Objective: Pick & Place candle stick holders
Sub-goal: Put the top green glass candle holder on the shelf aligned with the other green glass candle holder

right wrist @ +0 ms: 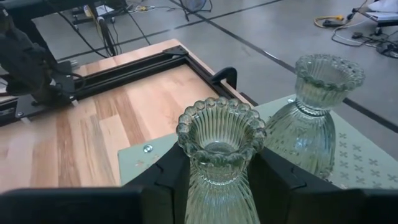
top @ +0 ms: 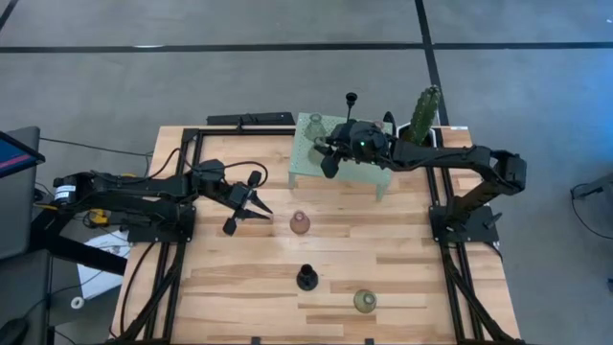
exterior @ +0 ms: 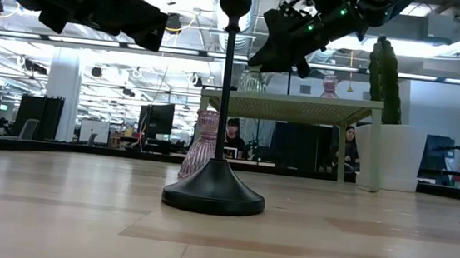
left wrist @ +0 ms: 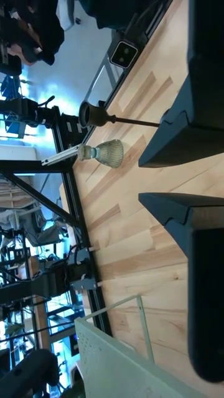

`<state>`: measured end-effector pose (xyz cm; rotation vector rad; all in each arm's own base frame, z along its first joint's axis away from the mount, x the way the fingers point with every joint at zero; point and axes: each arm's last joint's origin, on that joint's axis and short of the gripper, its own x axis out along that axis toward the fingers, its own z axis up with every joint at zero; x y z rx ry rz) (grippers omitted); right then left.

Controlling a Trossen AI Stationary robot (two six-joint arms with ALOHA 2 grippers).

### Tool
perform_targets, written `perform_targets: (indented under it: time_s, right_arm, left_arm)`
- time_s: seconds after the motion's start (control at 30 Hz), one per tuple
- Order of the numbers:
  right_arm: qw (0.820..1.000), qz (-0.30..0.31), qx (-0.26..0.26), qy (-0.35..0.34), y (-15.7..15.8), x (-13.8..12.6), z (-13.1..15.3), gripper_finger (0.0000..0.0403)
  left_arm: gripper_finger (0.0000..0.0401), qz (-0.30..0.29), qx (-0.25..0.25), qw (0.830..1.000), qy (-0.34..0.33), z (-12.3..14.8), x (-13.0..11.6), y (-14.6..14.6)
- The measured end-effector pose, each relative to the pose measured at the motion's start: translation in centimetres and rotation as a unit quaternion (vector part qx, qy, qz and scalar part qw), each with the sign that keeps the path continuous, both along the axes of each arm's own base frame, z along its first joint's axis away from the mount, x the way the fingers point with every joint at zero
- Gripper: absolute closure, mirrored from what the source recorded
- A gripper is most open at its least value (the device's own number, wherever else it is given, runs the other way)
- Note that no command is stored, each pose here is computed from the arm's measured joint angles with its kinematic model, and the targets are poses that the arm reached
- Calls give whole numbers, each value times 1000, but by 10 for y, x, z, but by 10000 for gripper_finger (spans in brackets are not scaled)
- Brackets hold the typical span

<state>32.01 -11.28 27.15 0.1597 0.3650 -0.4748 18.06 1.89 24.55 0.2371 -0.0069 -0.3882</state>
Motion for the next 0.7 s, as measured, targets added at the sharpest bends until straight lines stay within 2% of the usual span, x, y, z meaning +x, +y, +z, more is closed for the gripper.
perform_targets:
  time_s: [0.27, 0.53, 0.7]
  right_arm:
    - [1000, 0, 0, 1, 0, 0, 0, 270]
    - [1000, 0, -3, -2, 0, 0, 1, 221]
    - [1000, 5, -15, 2, 0, 0, 1, 205]
  left_arm:
    - [325, 0, 0, 1000, 0, 0, 0, 0]
    - [325, 0, 0, 1000, 0, 0, 0, 0]
    - [325, 0, 0, 1000, 0, 0, 0, 0]
